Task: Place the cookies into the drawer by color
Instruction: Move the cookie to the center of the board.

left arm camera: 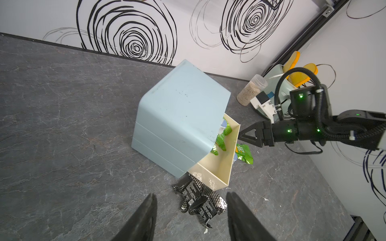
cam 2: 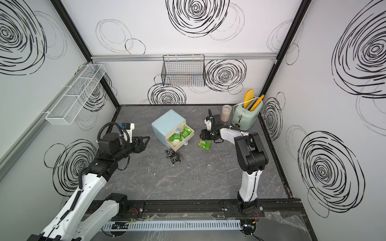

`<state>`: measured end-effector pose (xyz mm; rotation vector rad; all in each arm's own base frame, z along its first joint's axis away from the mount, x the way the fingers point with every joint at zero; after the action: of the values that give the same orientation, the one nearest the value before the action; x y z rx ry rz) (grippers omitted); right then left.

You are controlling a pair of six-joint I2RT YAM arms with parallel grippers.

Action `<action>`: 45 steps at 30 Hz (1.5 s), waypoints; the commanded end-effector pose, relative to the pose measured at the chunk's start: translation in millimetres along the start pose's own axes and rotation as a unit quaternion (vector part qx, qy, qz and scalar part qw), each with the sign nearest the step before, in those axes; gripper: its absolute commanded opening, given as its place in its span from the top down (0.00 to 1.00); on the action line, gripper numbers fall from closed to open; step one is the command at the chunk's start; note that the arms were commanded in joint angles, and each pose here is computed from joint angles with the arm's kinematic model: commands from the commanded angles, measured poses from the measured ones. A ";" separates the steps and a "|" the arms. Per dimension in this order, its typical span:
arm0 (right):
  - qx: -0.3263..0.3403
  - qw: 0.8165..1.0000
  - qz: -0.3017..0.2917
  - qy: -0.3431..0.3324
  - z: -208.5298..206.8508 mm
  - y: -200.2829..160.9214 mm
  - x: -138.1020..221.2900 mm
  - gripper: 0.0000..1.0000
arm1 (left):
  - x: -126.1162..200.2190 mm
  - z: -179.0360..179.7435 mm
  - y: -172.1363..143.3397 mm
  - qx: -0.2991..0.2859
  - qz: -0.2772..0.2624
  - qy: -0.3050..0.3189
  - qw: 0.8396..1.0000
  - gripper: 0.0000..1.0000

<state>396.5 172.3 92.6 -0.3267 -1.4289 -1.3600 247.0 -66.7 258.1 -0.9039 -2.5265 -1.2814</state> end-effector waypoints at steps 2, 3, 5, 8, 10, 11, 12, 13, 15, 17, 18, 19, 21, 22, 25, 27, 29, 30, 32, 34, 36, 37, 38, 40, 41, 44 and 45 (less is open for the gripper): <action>0.021 1.000 0.009 0.015 4.9 4.3 -8.9 0.47 | 0.7 -2.7 6.6 -0.004 -0.018 -0.014 1.000 0.42; 0.022 0.999 0.015 0.018 6.3 2.3 -11.8 0.50 | 0.7 -2.7 6.9 -0.005 -0.019 -0.014 1.000 0.42; 0.025 0.999 0.027 0.025 10.8 -2.9 -16.0 0.54 | 0.8 -2.8 6.7 -0.005 -0.019 -0.015 1.000 0.42; 0.032 0.998 0.035 0.029 19.9 -11.5 -16.9 0.57 | 0.7 -2.4 6.8 -0.005 -0.019 -0.014 1.000 0.42; 0.033 0.998 0.042 0.028 24.9 -18.9 -16.4 0.59 | 0.6 -2.3 6.6 -0.004 -0.018 -0.014 1.000 0.42; 0.034 0.998 0.045 0.030 28.1 -23.2 -15.4 0.60 | 0.6 -2.4 6.6 -0.004 -0.018 -0.014 1.000 0.42; 0.034 0.998 0.046 0.031 30.7 -26.9 -14.5 0.60 | 0.6 -2.8 6.3 -0.004 -0.017 -0.016 1.000 0.42; 0.033 0.998 0.049 0.031 34.0 -31.2 -13.7 0.61 | 0.8 -4.2 6.0 -0.006 -0.017 -0.017 1.000 0.42; 0.036 0.997 0.051 0.035 41.3 -38.7 -11.0 0.61 | 1.1 -6.5 2.6 -0.005 -0.010 -0.022 1.000 0.42; 0.034 0.997 0.055 0.039 48.2 -47.3 -7.9 0.62 | 1.4 -8.2 -4.8 0.000 0.002 -0.030 1.000 0.42; 0.034 0.997 0.055 0.041 51.4 -50.4 -6.4 0.62 | 1.8 -8.8 -8.2 0.002 0.007 -0.033 0.999 0.42; 0.035 0.997 0.055 0.044 55.7 -54.8 -4.9 0.62 | 2.7 -10.3 -12.2 0.004 0.013 -0.038 0.999 0.42; 0.039 0.996 0.053 0.057 65.6 -61.3 -2.5 0.62 | 4.2 -13.4 -19.3 0.008 0.024 -0.044 0.999 0.42; 0.042 0.996 0.055 0.062 70.8 -65.7 -1.9 0.63 | 5.1 -16.3 -23.1 0.009 0.029 -0.050 0.998 0.42; 0.047 0.994 0.063 0.077 86.7 -80.1 -1.4 0.64 | 7.0 -25.2 -36.5 0.012 0.047 -0.065 0.997 0.42; 0.050 0.992 0.066 0.091 98.1 -89.2 -0.5 0.65 | 7.1 -30.7 -47.2 0.012 0.059 -0.072 0.996 0.42; 0.058 0.991 0.066 0.104 110.7 -97.9 2.2 0.65 | 6.3 -36.5 -60.4 0.022 0.070 -0.078 0.994 0.42; 0.063 0.990 0.066 0.109 117.0 -100.8 4.1 0.65 | 5.6 -39.3 -66.9 0.022 0.076 -0.082 0.993 0.42; 0.074 0.988 0.065 0.122 130.6 -107.7 8.4 0.65 | 3.4 -44.9 -81.5 0.028 0.089 -0.089 0.992 0.42; 0.085 0.985 0.063 0.137 142.4 -114.0 13.1 0.65 | 0.5 -49.6 -96.0 0.032 0.103 -0.097 0.989 0.42; 0.093 0.983 0.056 0.148 151.8 -116.5 19.4 0.64 | -3.3 -53.4 -110.8 0.036 0.120 -0.103 0.987 0.42; 0.096 0.983 0.052 0.151 154.9 -117.1 23.3 0.63 | -5.6 -55.1 -117.6 0.037 0.127 -0.104 0.986 0.42; 0.096 0.983 0.046 0.153 156.5 -116.8 27.3 0.62 | -7.8 -57.2 -125.2 0.035 0.135 -0.104 0.985 0.42; 0.095 0.983 0.031 0.152 156.9 -114.2 35.7 0.60 | -12.2 -60.6 -138.1 0.028 0.146 -0.102 0.984 0.42; 0.094 0.984 0.023 0.147 156.0 -112.4 40.4 0.58 | -14.8 -62.6 -143.9 0.024 0.152 -0.100 0.983 0.42; 0.078 0.989 0.004 0.127 148.8 -108.7 53.4 0.47 | -23.2 -67.7 -160.1 0.016 0.168 -0.098 0.981 0.42; 0.067 0.990 0.000 0.121 144.8 -108.4 56.6 0.46 | -26.2 -69.5 -164.6 0.014 0.172 -0.100 0.980 0.43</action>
<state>215.2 244.6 107.2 -0.0354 -1.2938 -1.1784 155.4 -195.6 174.4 -1.5096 -2.2746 -1.1170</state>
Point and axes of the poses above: each gripper's point midway between its finger pads, its own x axis back along the fingers, its own z axis along the line the jaws close on, y = z × x, the point moved 6 cm from there along x, back along the fingers, and after that the axes turned 15 degrees about x, right-handed, at the moved point
